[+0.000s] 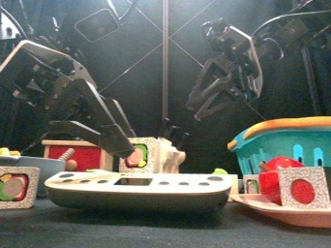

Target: Grab white sushi piece from the stove

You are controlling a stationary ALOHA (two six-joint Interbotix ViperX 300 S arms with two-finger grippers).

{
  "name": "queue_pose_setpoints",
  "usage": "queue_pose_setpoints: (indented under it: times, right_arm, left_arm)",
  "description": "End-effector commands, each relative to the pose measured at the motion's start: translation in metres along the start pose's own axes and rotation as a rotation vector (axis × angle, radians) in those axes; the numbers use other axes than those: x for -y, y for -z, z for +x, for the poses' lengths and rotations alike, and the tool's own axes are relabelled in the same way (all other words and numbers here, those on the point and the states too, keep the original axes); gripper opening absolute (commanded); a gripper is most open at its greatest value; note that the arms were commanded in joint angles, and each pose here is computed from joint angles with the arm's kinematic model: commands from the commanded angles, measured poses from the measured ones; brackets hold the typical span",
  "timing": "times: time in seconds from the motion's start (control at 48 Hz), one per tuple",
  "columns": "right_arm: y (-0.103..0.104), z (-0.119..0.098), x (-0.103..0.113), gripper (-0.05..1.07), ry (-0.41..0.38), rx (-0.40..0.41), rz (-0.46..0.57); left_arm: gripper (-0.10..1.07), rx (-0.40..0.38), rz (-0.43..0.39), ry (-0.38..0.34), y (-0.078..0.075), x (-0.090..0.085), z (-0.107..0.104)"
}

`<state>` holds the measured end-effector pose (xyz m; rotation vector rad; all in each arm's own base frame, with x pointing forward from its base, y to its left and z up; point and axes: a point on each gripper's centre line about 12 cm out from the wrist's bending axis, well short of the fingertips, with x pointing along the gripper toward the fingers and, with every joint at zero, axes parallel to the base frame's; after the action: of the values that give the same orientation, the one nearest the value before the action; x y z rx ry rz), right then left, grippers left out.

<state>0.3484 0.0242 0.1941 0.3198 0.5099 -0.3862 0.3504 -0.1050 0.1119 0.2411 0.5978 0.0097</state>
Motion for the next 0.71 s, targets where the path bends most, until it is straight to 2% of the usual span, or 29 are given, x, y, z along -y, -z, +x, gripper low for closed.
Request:
queue_pose_setpoints:
  times: [0.0,0.125,0.375,0.688]
  right_arm:
    - [-0.006,-0.004,-0.001,0.84,-0.008,0.019,0.007]
    - [-0.005,-0.003,-0.001,0.84,-0.006,0.016,0.005]
    - [-0.005,-0.003,-0.001,0.84,-0.006,0.015,0.005]
    - [-0.004,-0.003,-0.001,0.84,-0.007,0.011,0.003]
  left_arm:
    - [0.91,0.034,-0.012,-0.012,-0.012,-0.002,0.000]
    - [0.85,0.039,-0.010,-0.021,-0.012,-0.003,0.000]
    - [0.65,0.045,-0.010,-0.031,-0.012,-0.005,0.000]
    - [0.61,0.082,-0.030,-0.043,-0.021,-0.007,-0.010]
